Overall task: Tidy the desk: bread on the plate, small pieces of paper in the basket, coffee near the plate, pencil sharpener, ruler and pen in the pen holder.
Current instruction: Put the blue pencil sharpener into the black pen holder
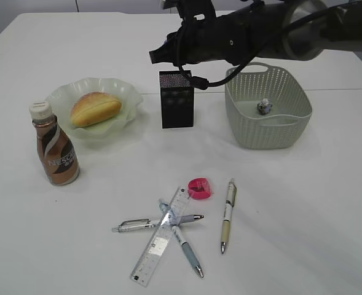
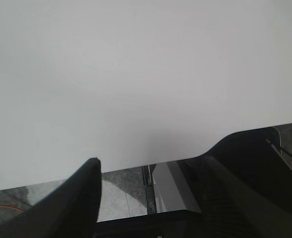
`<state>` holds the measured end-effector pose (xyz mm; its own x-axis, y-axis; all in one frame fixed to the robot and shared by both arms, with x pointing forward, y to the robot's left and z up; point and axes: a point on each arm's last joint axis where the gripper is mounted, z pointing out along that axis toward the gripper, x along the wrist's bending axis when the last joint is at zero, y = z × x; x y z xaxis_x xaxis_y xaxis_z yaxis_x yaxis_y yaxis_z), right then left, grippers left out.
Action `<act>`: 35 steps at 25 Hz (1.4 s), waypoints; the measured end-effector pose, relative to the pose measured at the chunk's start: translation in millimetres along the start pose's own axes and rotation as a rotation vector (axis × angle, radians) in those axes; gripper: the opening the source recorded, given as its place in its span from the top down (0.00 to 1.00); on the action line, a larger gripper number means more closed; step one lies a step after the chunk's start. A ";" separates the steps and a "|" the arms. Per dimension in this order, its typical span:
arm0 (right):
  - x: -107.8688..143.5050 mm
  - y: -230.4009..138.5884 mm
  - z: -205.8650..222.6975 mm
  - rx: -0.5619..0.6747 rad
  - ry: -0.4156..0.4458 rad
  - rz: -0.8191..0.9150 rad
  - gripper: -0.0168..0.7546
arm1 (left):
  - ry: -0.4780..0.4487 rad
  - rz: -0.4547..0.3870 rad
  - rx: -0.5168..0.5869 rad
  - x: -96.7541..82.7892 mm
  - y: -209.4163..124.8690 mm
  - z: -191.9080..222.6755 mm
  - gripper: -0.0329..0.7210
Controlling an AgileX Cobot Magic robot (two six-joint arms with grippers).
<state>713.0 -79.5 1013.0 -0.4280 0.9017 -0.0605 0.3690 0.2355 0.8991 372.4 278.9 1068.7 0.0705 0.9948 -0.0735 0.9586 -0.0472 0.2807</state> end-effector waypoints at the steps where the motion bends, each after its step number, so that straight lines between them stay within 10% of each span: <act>1: 0.2 -2.5 2.5 -0.001 0.000 -0.009 0.72 | 0.000 0.000 0.000 0.0 0.0 0.0 0.36; 35: -10.3 -34.0 31.2 -0.005 -0.012 -0.042 0.71 | -0.025 -0.009 0.001 -2.2 -0.1 0.0 0.38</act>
<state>730.6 -85.6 969.5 -0.4327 0.8956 -0.1035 0.3468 0.2712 0.8979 372.1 276.7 1068.8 0.0690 0.9927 -0.0994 0.9596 -0.0388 0.2786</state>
